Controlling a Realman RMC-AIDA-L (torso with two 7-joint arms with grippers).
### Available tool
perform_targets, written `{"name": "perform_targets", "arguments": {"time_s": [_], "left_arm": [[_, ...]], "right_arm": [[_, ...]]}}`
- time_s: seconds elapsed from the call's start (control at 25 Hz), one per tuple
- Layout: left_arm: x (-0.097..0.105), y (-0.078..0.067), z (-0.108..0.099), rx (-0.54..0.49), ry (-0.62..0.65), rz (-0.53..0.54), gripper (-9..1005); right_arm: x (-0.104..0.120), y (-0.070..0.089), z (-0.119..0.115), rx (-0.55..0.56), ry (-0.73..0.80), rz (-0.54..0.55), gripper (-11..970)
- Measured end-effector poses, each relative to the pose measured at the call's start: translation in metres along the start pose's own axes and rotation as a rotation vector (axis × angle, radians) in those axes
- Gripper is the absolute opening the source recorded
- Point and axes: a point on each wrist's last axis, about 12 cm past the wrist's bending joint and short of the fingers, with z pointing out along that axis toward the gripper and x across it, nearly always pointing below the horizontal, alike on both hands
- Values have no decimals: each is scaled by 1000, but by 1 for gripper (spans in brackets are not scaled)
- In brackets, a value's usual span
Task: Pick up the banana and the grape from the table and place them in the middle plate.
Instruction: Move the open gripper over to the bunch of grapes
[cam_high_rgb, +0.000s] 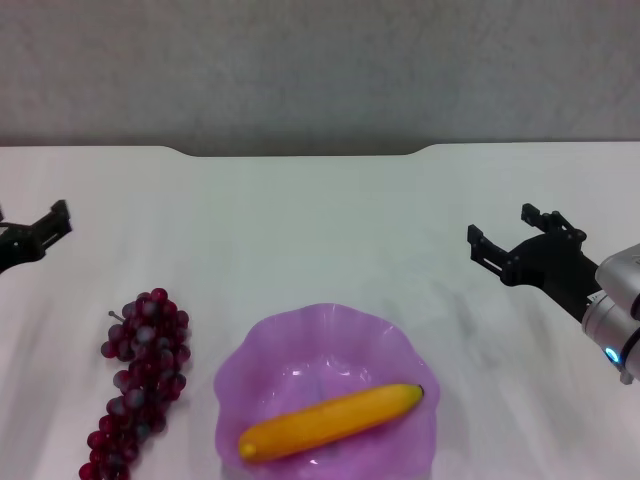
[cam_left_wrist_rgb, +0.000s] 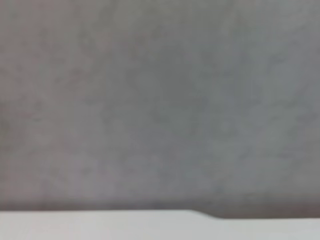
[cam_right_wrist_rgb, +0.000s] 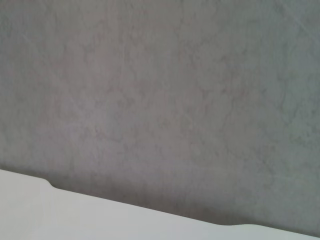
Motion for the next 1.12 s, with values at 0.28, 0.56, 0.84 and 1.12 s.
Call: {"name": "perform_targets", "arguments": {"time_s": [0.28,0.56,0.84,1.12], "left_arm": [[-16,0,3,127,94,-53,862],[-31,15,23,-43,453,142,838],[-36,-9,20,-19,621,302,807],[-61,-46,6,109,597,326,893]], "right_arm": [[0,0,0,-2,1,1,861],[0,1,0,-3,3,2,861],[2,0,-1,3,14,3,861],[2,-1,-1,6,18,3,861]]}}
